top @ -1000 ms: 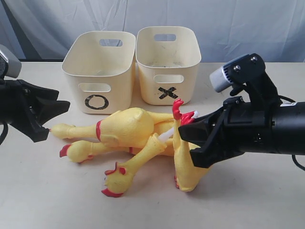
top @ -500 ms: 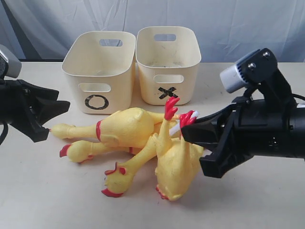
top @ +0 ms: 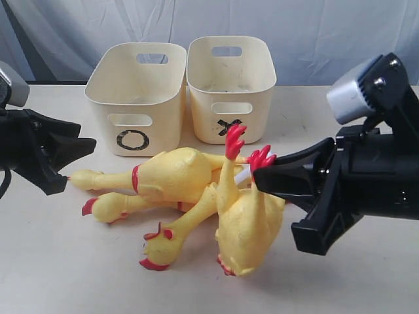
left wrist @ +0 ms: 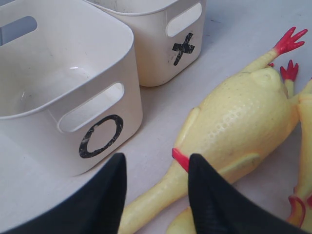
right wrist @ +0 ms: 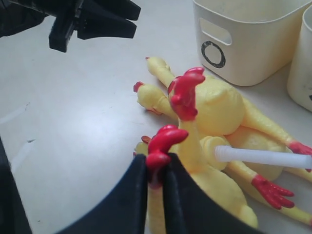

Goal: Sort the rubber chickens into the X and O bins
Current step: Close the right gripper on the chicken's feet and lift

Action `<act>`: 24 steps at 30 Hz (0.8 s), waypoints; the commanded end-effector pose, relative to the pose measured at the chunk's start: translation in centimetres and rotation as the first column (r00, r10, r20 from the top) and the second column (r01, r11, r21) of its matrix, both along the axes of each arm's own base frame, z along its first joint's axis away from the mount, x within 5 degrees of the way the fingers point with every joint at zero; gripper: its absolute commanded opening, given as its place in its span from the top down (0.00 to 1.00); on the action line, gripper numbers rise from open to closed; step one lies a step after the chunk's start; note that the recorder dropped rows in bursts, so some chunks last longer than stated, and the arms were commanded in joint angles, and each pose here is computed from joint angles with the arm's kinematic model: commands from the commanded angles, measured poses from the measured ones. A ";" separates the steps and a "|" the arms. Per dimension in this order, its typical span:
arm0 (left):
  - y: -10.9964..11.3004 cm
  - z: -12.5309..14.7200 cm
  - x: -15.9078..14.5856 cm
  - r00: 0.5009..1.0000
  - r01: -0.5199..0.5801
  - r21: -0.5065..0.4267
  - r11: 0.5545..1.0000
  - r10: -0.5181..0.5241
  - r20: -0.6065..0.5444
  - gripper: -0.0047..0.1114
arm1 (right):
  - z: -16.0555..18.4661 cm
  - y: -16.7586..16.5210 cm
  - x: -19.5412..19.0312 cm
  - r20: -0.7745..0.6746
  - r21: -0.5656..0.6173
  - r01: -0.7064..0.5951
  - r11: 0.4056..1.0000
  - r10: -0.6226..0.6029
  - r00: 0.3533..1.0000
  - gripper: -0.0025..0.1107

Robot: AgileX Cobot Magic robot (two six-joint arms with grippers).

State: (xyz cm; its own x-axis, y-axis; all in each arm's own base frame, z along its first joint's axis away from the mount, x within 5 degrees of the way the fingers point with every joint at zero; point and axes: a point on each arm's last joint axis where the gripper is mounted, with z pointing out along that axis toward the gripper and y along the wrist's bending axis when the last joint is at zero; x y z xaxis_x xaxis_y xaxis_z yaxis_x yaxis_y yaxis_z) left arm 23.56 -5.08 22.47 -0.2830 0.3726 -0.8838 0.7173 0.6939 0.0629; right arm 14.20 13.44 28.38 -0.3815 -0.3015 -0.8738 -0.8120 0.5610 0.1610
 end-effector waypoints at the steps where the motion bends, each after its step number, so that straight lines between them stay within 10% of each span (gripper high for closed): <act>1: -0.1 0.1 0.2 1.000 -0.007 -0.015 1.000 0.007 0.000 0.61 | 0.8 -0.3 -0.4 0.028 0.024 0.000 1.000 -0.001 1.000 0.99; 24: -0.1 0.1 0.2 1.000 -0.008 -0.016 1.000 0.008 -0.002 0.61 | 5.4 -1.6 -0.4 0.126 0.247 0.164 0.955 -0.199 0.972 0.99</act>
State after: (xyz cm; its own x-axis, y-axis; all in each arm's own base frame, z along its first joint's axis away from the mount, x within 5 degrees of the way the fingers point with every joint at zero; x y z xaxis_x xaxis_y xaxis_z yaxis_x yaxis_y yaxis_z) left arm 23.56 -5.08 22.47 -0.2830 0.3726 -0.8838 0.7173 0.6939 0.0629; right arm 13.69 12.01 32.48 -0.2983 -0.0675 -0.9521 -0.7351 0.6525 0.1841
